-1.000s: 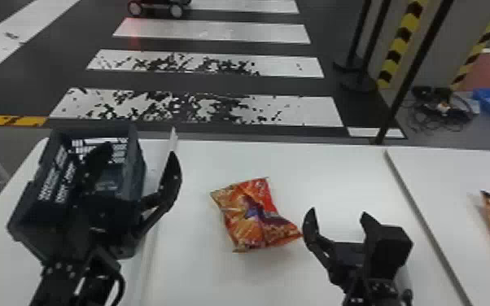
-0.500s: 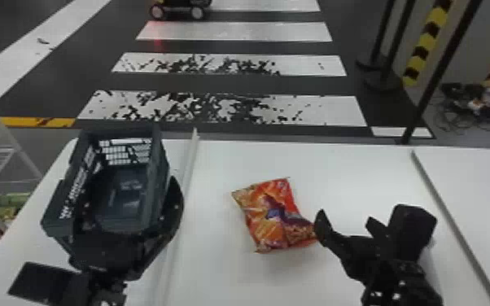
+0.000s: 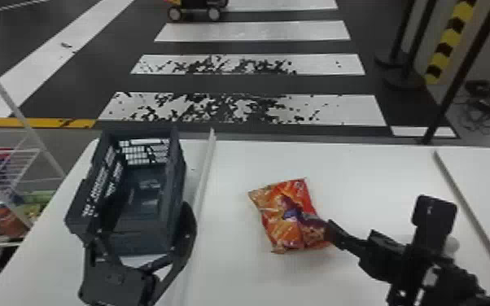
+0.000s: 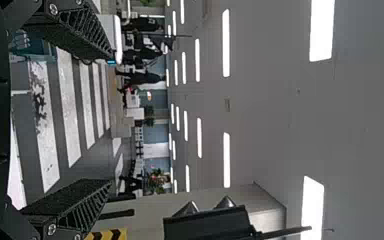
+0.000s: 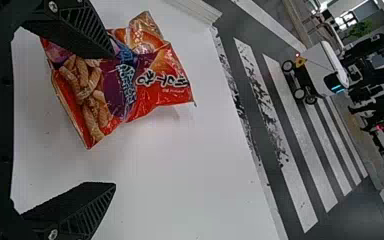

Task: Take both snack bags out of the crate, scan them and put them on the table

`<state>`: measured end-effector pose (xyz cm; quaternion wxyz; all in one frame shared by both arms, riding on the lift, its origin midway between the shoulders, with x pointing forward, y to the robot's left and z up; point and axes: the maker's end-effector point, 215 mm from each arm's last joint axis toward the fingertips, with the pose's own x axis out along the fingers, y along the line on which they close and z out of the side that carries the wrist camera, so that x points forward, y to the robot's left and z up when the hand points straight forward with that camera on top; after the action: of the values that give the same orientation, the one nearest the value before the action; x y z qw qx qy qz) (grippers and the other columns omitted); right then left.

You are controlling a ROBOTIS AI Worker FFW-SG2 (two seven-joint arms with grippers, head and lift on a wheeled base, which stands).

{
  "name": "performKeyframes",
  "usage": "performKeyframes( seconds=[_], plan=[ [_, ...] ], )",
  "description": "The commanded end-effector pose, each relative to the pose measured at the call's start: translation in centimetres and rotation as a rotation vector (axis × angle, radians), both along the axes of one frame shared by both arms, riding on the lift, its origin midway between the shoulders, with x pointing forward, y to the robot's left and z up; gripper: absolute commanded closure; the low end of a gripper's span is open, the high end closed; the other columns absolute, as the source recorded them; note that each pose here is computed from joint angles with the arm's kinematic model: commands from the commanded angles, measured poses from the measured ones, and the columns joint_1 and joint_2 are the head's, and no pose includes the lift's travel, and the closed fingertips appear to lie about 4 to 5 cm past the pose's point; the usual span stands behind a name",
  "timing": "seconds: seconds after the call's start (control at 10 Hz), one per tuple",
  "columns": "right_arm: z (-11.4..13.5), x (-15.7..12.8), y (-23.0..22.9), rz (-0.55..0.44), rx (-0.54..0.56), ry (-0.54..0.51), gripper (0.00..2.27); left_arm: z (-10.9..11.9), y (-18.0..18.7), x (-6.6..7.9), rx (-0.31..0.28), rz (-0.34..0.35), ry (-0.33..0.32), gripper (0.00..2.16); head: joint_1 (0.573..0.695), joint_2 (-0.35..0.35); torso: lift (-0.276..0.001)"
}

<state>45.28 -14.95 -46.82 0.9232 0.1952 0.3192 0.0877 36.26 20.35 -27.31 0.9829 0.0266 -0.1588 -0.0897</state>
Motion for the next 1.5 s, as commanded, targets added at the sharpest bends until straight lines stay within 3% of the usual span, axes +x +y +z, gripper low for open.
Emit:
performKeyframes(
  seconds=[0.0, 0.3, 0.6, 1.4],
  plan=[
    [-0.7, -0.4, -0.8, -0.011, 0.063, 0.042, 0.08, -0.1, 0.1, -0.5, -0.006, -0.019, -0.016, 0.13, 0.695, 0.08, -0.094],
    [-1.5, -0.3, 0.5, 0.023, 0.18, 0.089, 0.08, -2.8, 2.3, -0.8, -0.013, 0.015, 0.04, 0.14, 0.695, 0.081, -0.094],
    [-2.3, 0.5, 1.0, 0.031, 0.197, 0.108, 0.08, -4.6, 3.7, -0.9, -0.016, 0.043, 0.077, 0.15, 0.695, 0.129, -0.094],
    [-4.8, 1.6, 1.6, 0.031, 0.253, 0.163, 0.08, -5.4, 3.6, -1.2, -0.017, 0.046, 0.096, 0.15, 0.695, 0.143, -0.094]
  ],
)
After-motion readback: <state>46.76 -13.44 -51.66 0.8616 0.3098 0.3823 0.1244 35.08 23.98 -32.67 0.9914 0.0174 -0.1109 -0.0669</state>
